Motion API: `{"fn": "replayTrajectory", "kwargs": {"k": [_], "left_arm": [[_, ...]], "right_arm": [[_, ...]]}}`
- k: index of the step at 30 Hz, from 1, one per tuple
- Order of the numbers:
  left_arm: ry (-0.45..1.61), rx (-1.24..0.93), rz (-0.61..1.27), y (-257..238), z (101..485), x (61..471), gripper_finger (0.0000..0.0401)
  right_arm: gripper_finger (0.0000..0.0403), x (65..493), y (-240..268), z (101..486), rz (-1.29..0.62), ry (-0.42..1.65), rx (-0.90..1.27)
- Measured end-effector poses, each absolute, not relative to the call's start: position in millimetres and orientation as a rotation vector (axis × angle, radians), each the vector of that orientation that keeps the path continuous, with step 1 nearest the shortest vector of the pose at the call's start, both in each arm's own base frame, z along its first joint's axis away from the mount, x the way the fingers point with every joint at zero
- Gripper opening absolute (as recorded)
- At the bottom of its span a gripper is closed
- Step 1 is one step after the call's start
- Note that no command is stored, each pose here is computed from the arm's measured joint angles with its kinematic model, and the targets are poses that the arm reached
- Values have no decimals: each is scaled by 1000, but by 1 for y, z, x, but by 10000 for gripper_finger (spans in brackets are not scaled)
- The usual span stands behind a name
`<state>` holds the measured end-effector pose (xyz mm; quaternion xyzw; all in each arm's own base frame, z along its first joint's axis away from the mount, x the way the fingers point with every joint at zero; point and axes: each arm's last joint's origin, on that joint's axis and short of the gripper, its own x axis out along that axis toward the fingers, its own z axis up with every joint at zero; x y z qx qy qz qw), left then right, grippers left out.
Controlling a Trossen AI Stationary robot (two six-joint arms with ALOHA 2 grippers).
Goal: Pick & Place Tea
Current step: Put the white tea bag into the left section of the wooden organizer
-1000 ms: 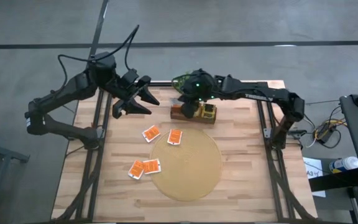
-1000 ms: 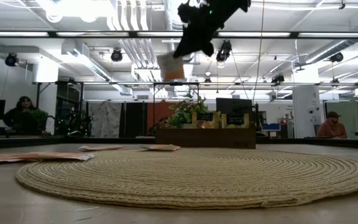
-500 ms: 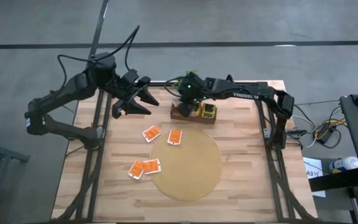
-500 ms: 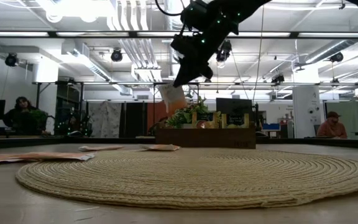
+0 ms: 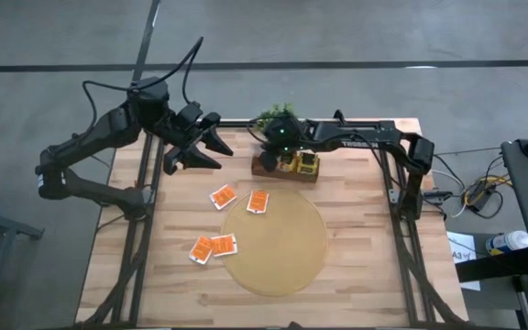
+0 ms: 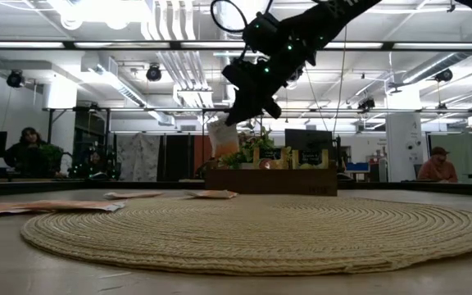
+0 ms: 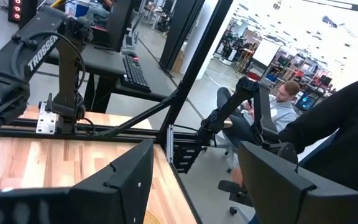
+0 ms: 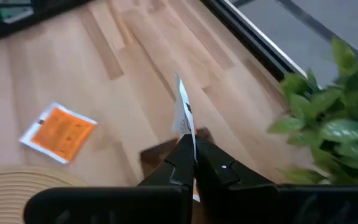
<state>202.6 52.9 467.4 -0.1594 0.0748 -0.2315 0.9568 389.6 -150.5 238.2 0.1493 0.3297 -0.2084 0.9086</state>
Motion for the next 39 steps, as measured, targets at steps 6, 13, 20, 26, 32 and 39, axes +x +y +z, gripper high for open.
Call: {"fn": "replayTrajectory", "kwargs": {"k": [6, 13, 20, 26, 32, 39], "left_arm": [[149, -329, -470, 52, 468, 201, 229], [149, -329, -470, 52, 468, 201, 229], [149, -329, -470, 52, 468, 201, 229], [149, -330, -470, 52, 468, 201, 229], [150, -333, -470, 52, 468, 201, 229], [148, -332, -470, 52, 469, 201, 229]], "right_arm": [[8, 385, -152, 227, -443, 706, 319], [8, 383, -152, 222, -451, 707, 327], [8, 379, -153, 209, -465, 691, 330], [8, 377, -155, 204, -469, 669, 327], [8, 371, -158, 196, -466, 688, 345], [8, 371, -159, 195, -418, 668, 365]]}}
